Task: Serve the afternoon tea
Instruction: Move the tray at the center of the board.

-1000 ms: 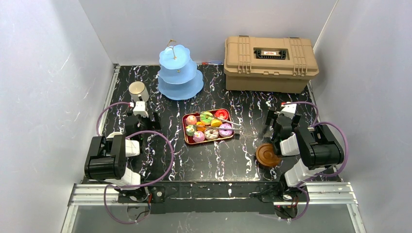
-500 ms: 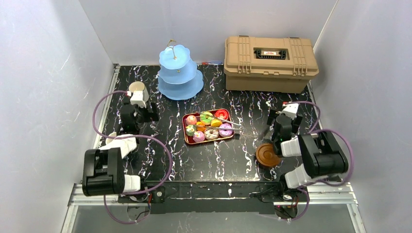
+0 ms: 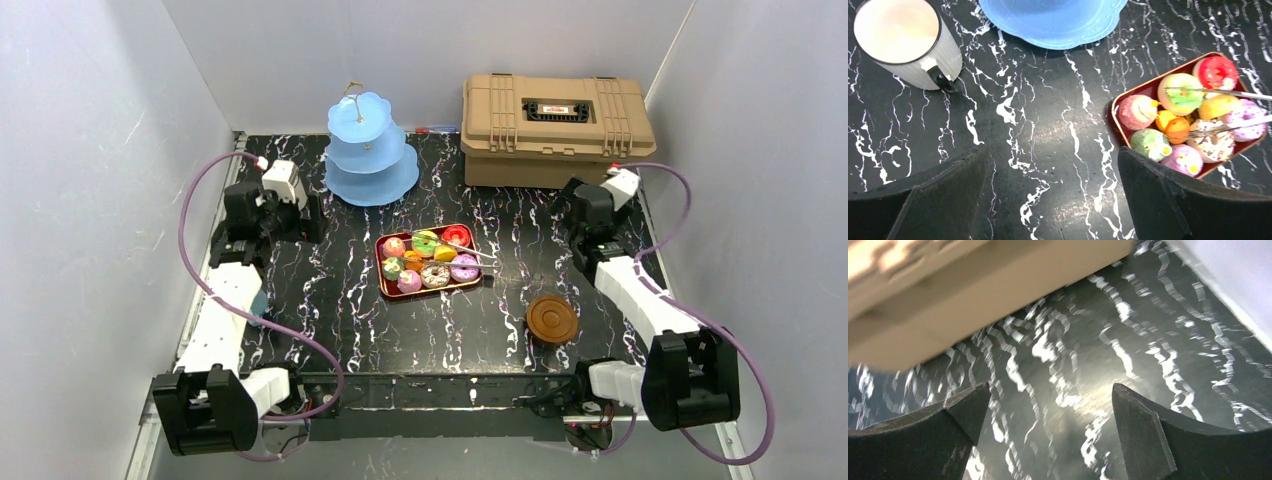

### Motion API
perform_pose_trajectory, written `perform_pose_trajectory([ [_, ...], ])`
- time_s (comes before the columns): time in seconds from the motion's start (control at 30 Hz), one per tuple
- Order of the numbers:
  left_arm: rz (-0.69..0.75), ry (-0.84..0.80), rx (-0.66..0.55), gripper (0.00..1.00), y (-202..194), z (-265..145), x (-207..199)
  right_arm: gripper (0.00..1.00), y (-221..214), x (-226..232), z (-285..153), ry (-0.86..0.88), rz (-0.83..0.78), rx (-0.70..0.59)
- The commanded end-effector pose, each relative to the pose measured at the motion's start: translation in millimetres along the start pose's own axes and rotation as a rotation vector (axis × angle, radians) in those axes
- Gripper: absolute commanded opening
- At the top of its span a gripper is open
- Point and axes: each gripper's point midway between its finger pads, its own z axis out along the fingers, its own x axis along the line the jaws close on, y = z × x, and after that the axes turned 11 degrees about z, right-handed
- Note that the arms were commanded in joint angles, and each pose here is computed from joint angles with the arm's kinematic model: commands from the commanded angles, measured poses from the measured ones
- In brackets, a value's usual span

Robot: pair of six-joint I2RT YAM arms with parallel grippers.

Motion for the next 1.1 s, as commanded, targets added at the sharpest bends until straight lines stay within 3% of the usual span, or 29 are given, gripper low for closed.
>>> perform_pose_trajectory([
  [0.0,-0.034,-0.103,0.120,0.99,-4,-28,-22,1.00,-49,55,-37,0.186,-0.193,0.234],
  [0.13,-0.010,-0.132,0.132,0.99,-4,-33,-28,0.94,-92,80,-60,0.256,-0.318,0.357],
  [0.3,0.045,-0.170,0.165,0.85,-14,-32,-36,0.80,-129,97,-75,0.393,-0.316,0.474],
  [0.43,0.159,-0.218,0.204,0.79,-25,-24,-50,0.78,-150,106,-85,0.455,-0.347,0.541],
  [0.7,0.374,-0.330,0.374,0.62,-55,10,-80,0.84,-127,120,-96,0.487,-0.352,0.488],
  [0.9,0.524,-0.368,0.485,0.53,-84,38,-93,0.87,-106,130,-110,0.537,-0.324,0.455],
  [1.07,0.594,-0.368,0.509,0.50,-93,59,-101,0.89,-91,135,-120,0.574,-0.304,0.433],
])
